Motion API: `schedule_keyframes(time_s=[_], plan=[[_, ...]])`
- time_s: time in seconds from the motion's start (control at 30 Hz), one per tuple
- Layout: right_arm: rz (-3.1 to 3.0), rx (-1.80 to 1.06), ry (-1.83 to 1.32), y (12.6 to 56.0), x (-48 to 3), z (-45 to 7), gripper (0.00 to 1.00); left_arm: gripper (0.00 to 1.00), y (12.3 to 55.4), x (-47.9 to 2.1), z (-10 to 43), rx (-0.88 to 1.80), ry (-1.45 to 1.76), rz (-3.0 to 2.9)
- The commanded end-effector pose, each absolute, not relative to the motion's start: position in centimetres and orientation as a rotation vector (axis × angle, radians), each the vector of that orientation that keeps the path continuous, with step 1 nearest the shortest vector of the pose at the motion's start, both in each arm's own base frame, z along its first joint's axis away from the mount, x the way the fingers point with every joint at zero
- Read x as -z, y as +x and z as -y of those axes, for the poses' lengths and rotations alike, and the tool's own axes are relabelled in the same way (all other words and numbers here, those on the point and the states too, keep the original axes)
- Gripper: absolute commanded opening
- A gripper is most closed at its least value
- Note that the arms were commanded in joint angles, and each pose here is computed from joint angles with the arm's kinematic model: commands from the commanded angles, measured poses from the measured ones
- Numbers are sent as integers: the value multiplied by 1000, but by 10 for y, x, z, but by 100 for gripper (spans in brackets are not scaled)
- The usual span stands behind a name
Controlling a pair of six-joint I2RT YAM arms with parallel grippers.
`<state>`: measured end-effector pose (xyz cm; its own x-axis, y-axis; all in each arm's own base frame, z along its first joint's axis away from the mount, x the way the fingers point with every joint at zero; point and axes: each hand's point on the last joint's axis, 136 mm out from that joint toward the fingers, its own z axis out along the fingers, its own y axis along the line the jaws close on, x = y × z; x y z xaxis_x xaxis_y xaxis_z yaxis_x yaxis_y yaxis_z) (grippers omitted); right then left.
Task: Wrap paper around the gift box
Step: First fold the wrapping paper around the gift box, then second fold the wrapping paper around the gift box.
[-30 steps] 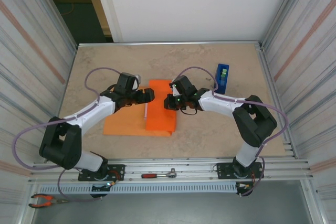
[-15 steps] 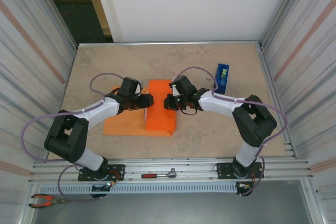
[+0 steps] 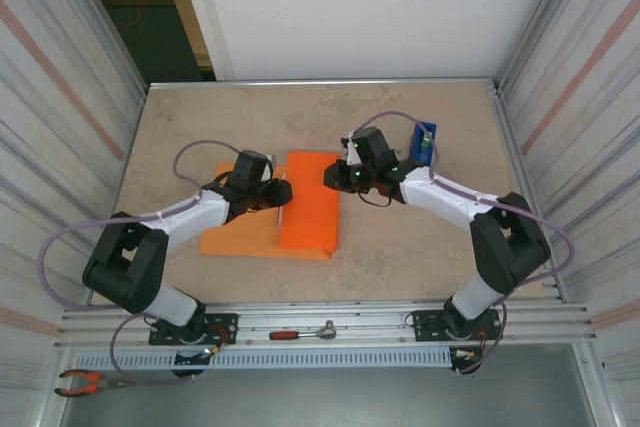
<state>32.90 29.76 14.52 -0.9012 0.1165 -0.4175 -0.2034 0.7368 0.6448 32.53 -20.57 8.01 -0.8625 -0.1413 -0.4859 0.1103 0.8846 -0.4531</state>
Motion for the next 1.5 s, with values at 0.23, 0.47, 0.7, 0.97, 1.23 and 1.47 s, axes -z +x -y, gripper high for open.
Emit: schedule_keyframes(time_s=[0.23,0.47,0.7,0.97,1.23,1.47], plan=[[-2616,-1018,-120,331,-125,-304,0,30,295,-48,193,533,-71,-2648],[-2692,-982,-222,337,-112,-328,0,30,291,-47,194,529,-105,-2649],[-2771,-892,-228,336,-78,-327,0,30,290,-46,196,523,-110,-2650],[-2851,-817,-223,322,-41,-315,0,29,291,-47,196,524,-105,-2651],[-2887,-730,-234,316,-26,-308,0,31,296,-64,195,508,-86,-2626],[-2900,-678,-208,314,-18,-299,0,61,309,-107,158,511,-202,-2529]])
